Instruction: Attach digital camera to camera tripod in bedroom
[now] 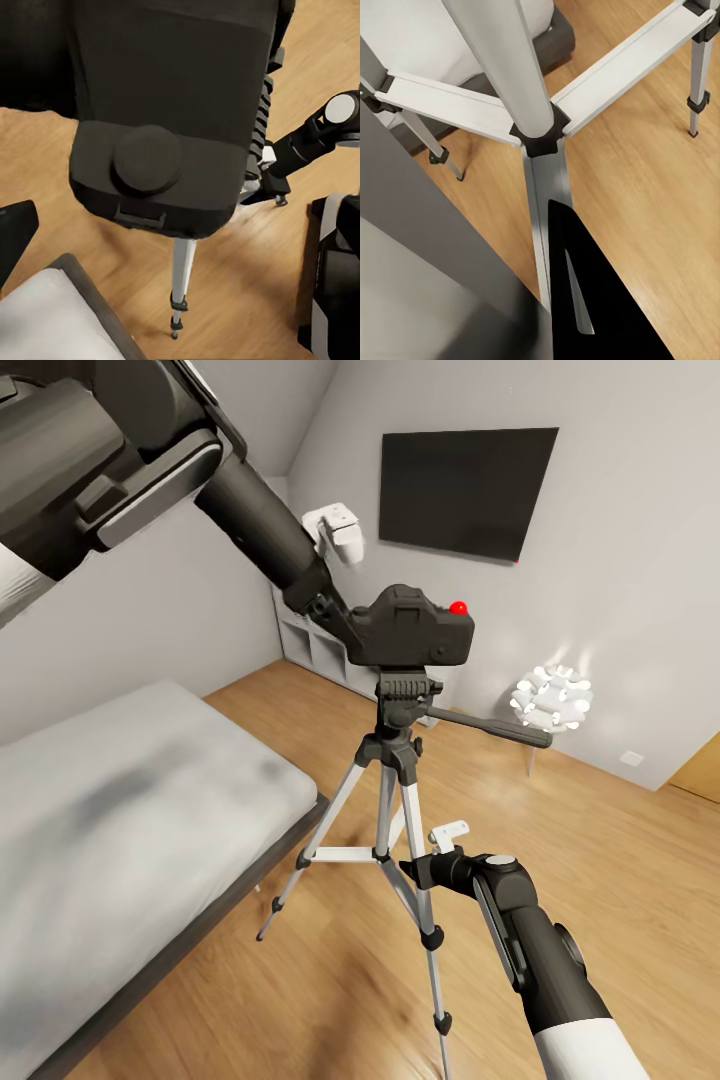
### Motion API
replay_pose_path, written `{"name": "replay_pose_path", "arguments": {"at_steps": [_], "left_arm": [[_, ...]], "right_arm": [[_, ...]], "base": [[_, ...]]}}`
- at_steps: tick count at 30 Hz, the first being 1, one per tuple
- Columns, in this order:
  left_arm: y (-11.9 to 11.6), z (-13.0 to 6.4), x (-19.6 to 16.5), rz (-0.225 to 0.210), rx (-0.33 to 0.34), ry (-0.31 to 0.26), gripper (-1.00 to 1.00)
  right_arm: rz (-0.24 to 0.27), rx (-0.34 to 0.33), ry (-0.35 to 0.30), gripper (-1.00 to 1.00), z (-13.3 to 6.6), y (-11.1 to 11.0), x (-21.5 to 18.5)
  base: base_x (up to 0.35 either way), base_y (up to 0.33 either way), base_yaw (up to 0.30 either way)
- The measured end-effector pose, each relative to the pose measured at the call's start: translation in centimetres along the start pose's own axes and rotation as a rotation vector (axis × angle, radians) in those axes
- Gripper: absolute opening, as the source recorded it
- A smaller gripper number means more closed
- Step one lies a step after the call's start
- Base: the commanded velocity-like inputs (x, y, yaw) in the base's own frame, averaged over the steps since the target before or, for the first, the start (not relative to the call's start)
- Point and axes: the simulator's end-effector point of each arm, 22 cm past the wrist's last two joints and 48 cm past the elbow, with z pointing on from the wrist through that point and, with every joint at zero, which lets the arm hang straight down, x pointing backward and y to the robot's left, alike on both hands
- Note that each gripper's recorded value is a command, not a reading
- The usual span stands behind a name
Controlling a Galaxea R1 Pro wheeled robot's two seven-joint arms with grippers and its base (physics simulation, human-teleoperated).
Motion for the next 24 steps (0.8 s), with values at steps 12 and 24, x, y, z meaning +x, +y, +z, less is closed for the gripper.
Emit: {"name": "replay_pose_path", "arguments": {"at_steps": [12, 24], "left_arm": [[7.6, -13.0, 3.8, -0.184, -0.207, -0.241, 1.00], [13.5, -19.3, 12.7, -0.346, -0.455, -0.236, 1.00]], "right_arm": [[0.000, 0.001, 0.000, -1.00, 0.0, -0.1, 0.0], [0.000, 0.001, 0.001, -1.00, 0.0, -0.1, 0.0]], "base": [[0.000, 0.000, 0.000], [0.000, 0.000, 0.000]]}}
